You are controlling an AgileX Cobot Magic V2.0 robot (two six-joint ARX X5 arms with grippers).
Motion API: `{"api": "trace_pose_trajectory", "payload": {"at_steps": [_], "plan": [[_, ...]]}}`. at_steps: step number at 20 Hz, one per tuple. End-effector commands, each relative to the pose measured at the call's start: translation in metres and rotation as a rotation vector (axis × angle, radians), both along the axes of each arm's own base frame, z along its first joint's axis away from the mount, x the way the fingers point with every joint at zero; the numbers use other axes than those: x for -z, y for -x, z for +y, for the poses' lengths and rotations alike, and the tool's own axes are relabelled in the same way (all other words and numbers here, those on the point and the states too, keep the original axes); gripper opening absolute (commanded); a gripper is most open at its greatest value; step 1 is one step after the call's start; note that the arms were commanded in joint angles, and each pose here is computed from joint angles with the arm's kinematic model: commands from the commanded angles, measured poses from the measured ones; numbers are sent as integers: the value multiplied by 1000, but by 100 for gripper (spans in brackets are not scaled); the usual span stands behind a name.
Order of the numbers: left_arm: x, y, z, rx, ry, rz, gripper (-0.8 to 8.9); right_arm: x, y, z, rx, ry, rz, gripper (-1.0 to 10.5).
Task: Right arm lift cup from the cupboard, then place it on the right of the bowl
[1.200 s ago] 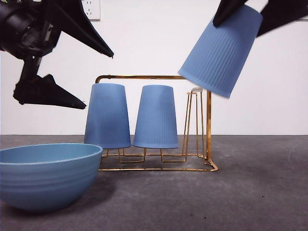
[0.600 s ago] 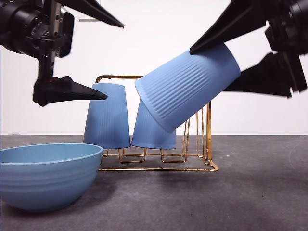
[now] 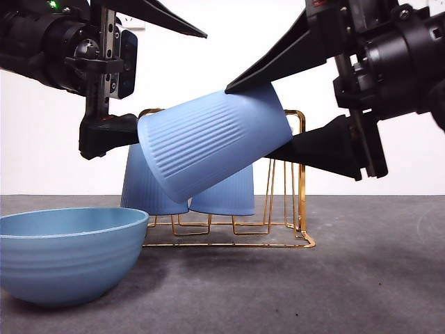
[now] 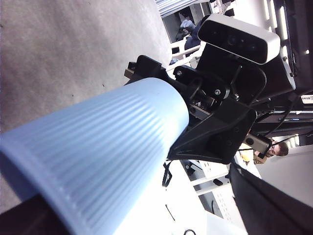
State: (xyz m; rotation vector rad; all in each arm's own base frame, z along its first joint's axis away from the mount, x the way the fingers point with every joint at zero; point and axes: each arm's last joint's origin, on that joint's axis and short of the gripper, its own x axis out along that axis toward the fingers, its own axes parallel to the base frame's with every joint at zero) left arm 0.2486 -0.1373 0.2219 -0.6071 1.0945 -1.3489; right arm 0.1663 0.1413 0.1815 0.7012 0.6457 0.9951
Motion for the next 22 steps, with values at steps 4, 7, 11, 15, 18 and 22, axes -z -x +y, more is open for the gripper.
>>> {"api": "trace_pose_trajectory", "payload": {"at_steps": [4,7,11,15,18,22], "plan": [[-1,-3,-4,17,13,-10,24,2,-1,7,-38,-43,26,252],[-1,-3,-4,21,15,-24,5,2,1,10,-51,-43,28,252],[-1,-3,-4,23,16,-26,5,2,1,10,-45,-42,28,327],[-3,-2,-4,38,32,-22,5,1,2,10,-52,-37,7,527],[-9,0,-3,39,40,-34,6,-2,2,5,-29,-21,1,526],[-17,0,-8,12,20,4,9,-9,6,-14,63,54,10,526]]}}
